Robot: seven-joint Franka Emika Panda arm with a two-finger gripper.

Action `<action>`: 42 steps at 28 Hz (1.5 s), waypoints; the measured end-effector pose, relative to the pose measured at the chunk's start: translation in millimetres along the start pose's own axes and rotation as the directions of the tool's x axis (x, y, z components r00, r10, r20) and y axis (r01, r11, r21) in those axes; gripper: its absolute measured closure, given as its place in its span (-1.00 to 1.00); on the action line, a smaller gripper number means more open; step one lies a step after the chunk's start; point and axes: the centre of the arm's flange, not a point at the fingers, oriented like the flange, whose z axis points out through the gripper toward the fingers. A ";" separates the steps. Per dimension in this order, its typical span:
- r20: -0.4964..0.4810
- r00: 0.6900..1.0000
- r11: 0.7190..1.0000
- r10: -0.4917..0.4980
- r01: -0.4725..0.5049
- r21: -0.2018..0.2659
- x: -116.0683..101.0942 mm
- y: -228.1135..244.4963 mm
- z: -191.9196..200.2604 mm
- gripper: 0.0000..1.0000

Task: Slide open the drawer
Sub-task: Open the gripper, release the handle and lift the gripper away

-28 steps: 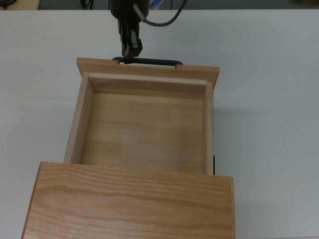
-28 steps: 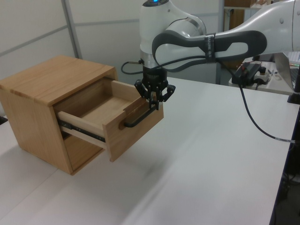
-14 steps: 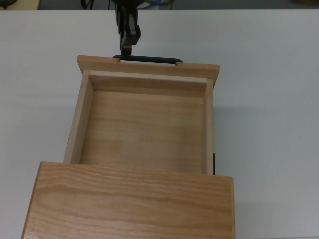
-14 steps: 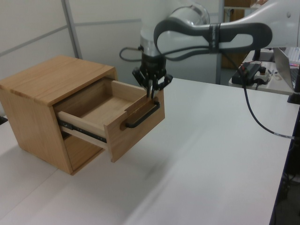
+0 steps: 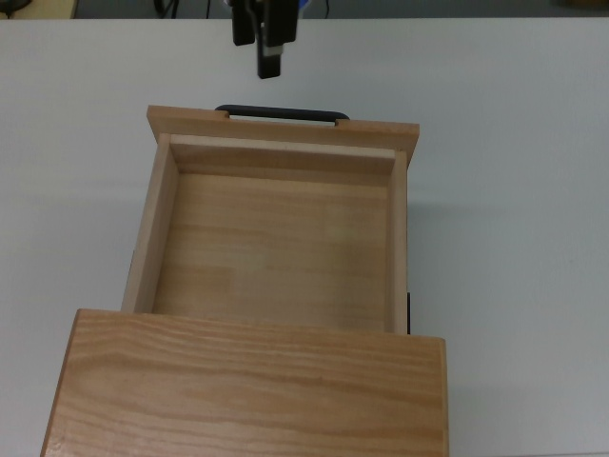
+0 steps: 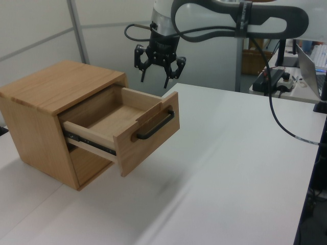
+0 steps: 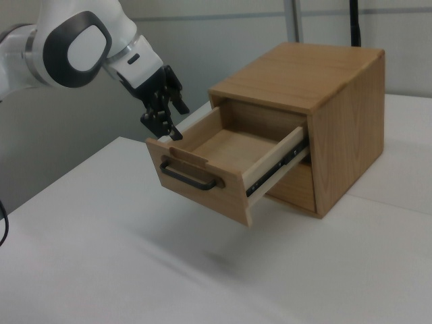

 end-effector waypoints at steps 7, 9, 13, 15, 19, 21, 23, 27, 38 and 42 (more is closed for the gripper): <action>0.043 0.975 0.976 -0.216 0.215 0.031 -5.3 -2.8 -5.3 -0.96; 0.052 0.954 0.956 -0.294 0.293 0.027 -5.9 -1.8 -6.7 -1.00; 0.086 0.891 0.895 -0.445 0.447 0.000 -8.4 3.1 -8.1 -1.00; 0.109 0.854 0.859 -0.508 0.512 -0.011 -10.4 5.8 -8.1 -1.00; 0.156 0.766 0.773 -0.624 0.634 -0.022 -13.3 11.3 -5.6 -1.00; 0.180 0.717 0.726 -0.673 0.687 -0.023 -13.9 14.4 -3.8 -1.00; 0.206 0.660 0.670 -0.723 0.742 -0.023 -13.2 18.4 -1.9 -1.00; 0.231 0.555 0.560 -0.799 0.827 -0.049 -8.7 25.0 0.7 -1.00; 0.257 0.462 0.459 -0.849 0.885 -0.073 -3.9 26.5 13.9 -1.00; 0.270 0.457 0.455 -0.848 0.887 -0.072 -4.2 25.1 22.8 -1.00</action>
